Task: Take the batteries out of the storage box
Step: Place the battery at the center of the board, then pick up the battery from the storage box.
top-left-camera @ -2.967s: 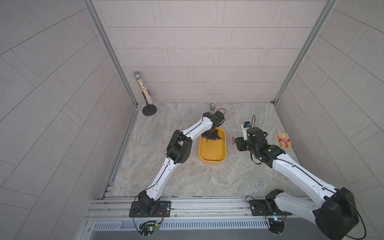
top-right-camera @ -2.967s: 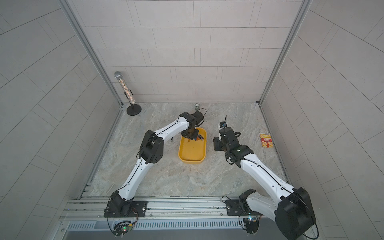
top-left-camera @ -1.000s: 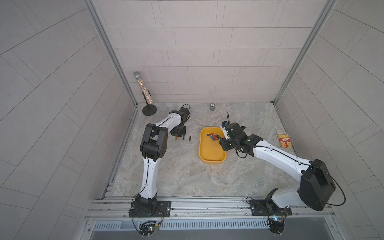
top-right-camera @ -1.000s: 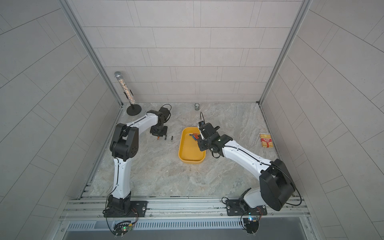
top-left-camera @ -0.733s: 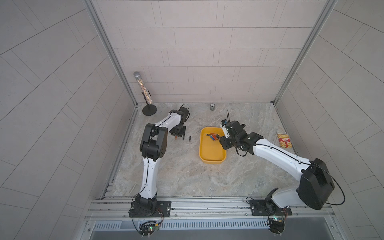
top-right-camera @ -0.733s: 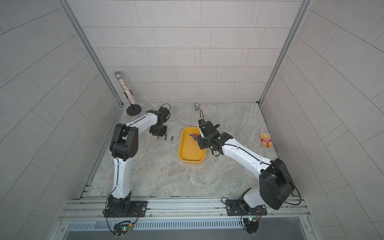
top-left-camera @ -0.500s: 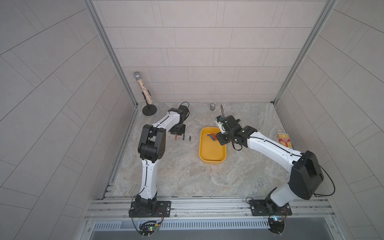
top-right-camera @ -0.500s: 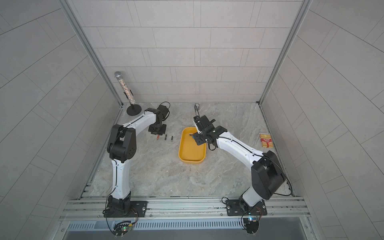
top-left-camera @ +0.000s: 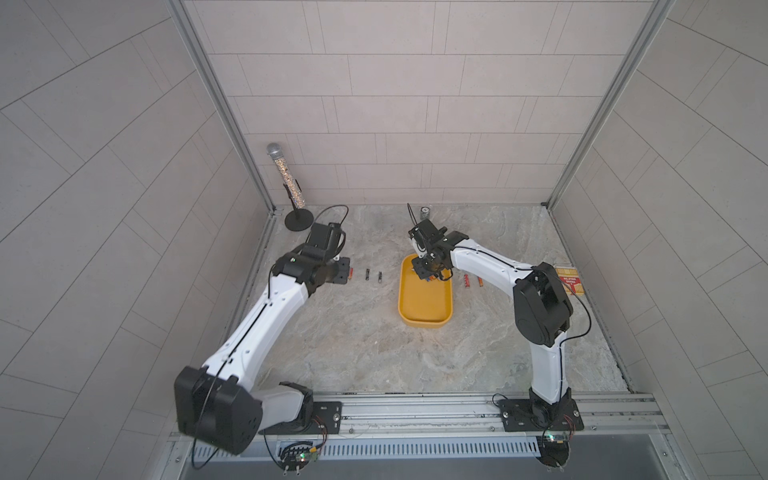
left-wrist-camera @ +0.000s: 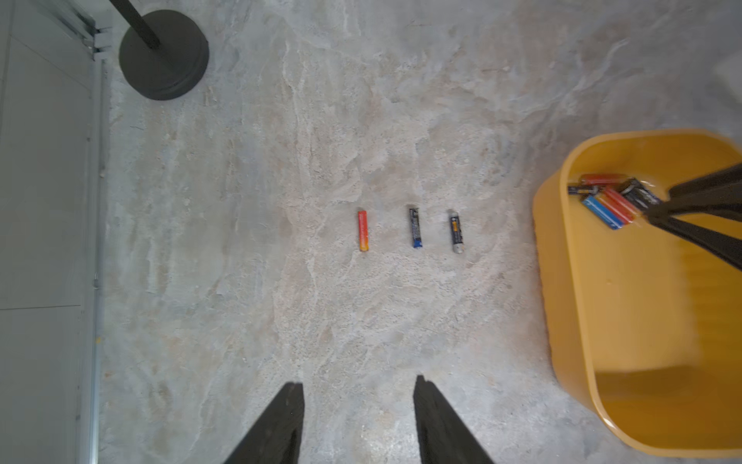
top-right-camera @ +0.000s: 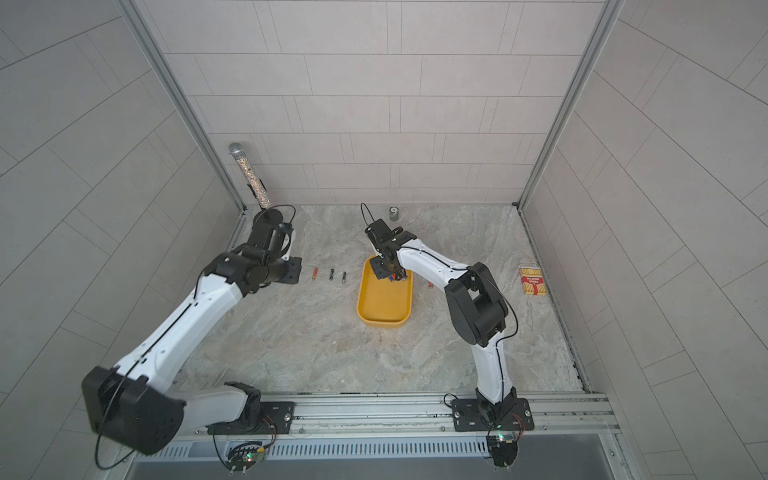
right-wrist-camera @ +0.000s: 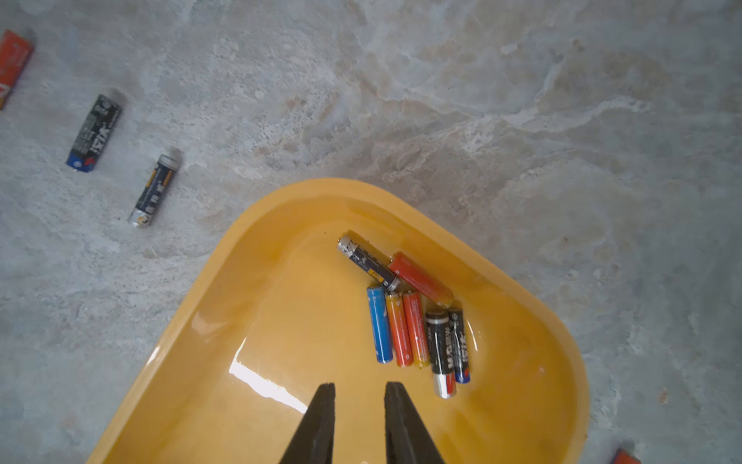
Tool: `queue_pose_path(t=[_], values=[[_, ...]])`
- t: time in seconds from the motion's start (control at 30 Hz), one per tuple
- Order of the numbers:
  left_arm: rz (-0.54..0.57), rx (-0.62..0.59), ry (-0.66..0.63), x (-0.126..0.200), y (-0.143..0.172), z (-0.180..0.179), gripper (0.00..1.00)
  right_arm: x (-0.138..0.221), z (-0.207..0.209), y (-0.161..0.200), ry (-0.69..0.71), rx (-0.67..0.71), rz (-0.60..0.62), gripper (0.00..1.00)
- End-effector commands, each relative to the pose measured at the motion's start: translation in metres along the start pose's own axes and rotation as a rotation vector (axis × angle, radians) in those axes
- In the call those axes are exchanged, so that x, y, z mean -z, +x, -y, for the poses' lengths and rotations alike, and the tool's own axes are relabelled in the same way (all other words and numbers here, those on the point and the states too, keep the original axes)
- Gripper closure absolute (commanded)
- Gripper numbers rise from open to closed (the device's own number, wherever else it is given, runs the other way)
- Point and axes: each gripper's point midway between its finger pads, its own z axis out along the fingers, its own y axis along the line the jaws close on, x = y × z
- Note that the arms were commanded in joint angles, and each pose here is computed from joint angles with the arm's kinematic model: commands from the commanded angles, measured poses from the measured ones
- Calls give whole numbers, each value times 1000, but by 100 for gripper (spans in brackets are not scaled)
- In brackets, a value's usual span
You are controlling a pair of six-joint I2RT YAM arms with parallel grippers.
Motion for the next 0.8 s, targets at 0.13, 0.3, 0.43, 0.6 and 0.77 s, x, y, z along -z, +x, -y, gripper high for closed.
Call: queue_pose_path(t=[0.13,0.3,0.43,0.6,0.77], values=[[250,-84,184,25,-42,32,40,-33,4,17,33,2,-127,76],[246,-93,205,24,-41,36,37,-49,6,24,50,-3,-164,75],[243,-95,199,24,-40,35,37,-55,9,30,61,-8,-179,75],[235,-96,191,22,-39,34,36,-50,8,30,51,-13,-169,75],[223,-95,197,19,-38,35,35,-21,8,18,36,-24,-121,72]])
